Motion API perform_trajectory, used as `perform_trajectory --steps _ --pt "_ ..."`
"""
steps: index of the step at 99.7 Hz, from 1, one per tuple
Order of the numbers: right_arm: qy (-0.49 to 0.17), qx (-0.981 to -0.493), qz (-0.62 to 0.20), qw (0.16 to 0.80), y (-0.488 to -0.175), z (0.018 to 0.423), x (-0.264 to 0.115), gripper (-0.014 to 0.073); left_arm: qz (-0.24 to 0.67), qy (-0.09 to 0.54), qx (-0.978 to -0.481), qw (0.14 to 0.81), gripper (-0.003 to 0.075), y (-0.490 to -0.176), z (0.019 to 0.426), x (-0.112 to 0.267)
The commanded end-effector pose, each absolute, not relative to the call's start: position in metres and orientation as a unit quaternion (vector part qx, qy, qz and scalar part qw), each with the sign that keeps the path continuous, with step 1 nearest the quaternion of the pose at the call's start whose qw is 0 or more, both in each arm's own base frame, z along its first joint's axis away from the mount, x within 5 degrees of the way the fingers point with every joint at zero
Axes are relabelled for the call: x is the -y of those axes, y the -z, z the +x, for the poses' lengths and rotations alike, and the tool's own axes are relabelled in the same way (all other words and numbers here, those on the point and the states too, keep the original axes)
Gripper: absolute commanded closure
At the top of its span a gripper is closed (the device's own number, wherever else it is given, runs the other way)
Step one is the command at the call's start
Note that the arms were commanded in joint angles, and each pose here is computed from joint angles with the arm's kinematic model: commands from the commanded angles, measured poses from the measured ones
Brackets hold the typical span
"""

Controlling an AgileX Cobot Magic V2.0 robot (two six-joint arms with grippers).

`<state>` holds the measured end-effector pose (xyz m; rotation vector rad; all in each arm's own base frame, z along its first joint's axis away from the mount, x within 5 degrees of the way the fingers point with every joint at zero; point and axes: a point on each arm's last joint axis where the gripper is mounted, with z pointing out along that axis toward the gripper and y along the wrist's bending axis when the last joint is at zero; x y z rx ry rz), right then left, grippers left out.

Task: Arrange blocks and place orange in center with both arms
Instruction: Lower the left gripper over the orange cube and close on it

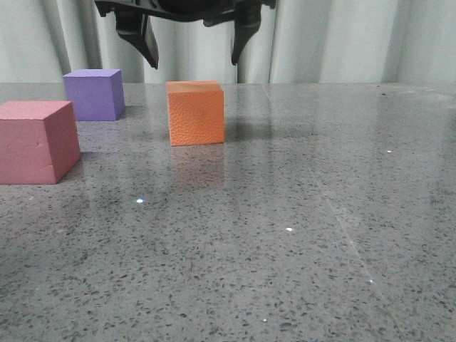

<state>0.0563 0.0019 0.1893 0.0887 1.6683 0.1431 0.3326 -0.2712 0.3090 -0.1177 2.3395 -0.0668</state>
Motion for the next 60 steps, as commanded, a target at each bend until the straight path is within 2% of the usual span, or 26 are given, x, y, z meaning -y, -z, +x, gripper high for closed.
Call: perform_trajectory --steps 1,27,60 --pt "-0.063 -0.709 0.035 0.701 -0.201 0.057 -0.002 0.0662 -0.05 0.049 -0.904 0.422 0.0101 -0.335 0.33 0.27" --pt "-0.063 -0.709 0.035 0.701 -0.201 0.057 -0.002 0.0662 -0.064 0.034 -0.911 0.405 0.0101 -0.319 0.334 0.272" --pt "-0.063 -0.709 0.035 0.701 -0.201 0.057 -0.002 0.0662 -0.074 0.036 -0.914 0.397 0.0118 -0.316 0.334 0.273"
